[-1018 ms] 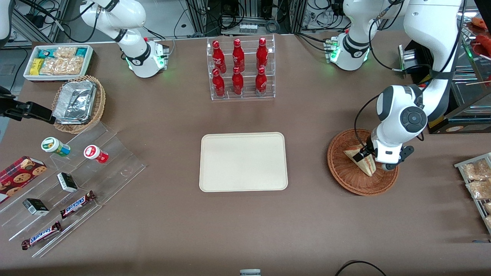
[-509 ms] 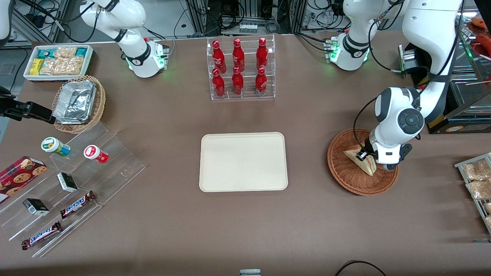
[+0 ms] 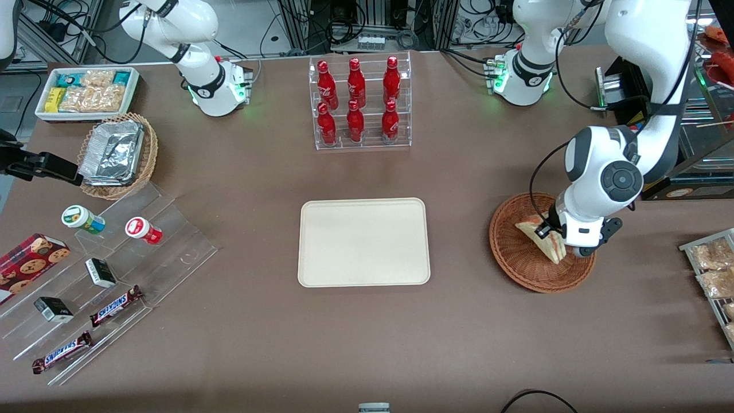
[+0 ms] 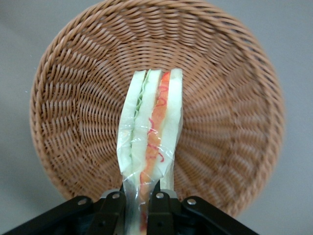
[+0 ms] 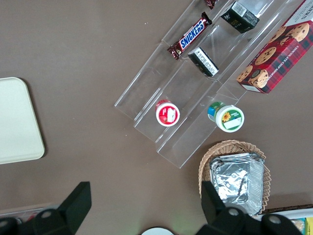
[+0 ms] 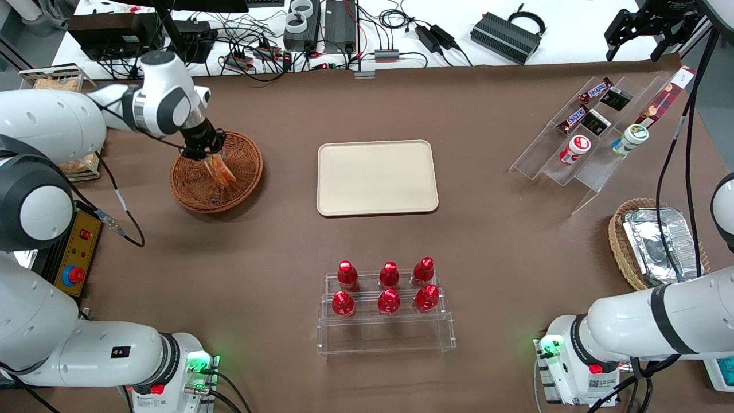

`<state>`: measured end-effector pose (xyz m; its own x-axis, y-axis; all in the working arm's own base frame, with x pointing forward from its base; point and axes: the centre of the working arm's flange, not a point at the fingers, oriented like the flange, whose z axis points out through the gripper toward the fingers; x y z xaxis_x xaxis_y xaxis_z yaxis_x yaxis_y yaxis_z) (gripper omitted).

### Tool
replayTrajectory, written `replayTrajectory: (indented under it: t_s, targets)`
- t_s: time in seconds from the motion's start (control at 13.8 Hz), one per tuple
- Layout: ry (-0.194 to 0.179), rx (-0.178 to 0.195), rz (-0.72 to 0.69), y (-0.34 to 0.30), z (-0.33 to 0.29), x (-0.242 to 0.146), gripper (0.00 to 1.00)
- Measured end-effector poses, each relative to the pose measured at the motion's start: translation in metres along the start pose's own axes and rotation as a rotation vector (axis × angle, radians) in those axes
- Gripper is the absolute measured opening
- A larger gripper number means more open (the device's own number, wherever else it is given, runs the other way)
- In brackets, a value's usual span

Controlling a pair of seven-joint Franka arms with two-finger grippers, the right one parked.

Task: Place sandwich from basket to tray
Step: 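Lift the sandwich with the left gripper and carry it over the tray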

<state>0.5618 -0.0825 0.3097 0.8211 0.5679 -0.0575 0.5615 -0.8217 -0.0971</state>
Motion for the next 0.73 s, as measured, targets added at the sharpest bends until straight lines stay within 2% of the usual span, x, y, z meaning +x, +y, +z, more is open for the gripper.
replayTrajectory:
  t_s: [0.22, 0.73]
  targets:
    - [0.006, 0.009, 0.133, 0.042, -0.045, -0.034, 0.15]
    - [0.057, -0.03, 0.456, 0.172, -0.071, -0.179, 0.15]
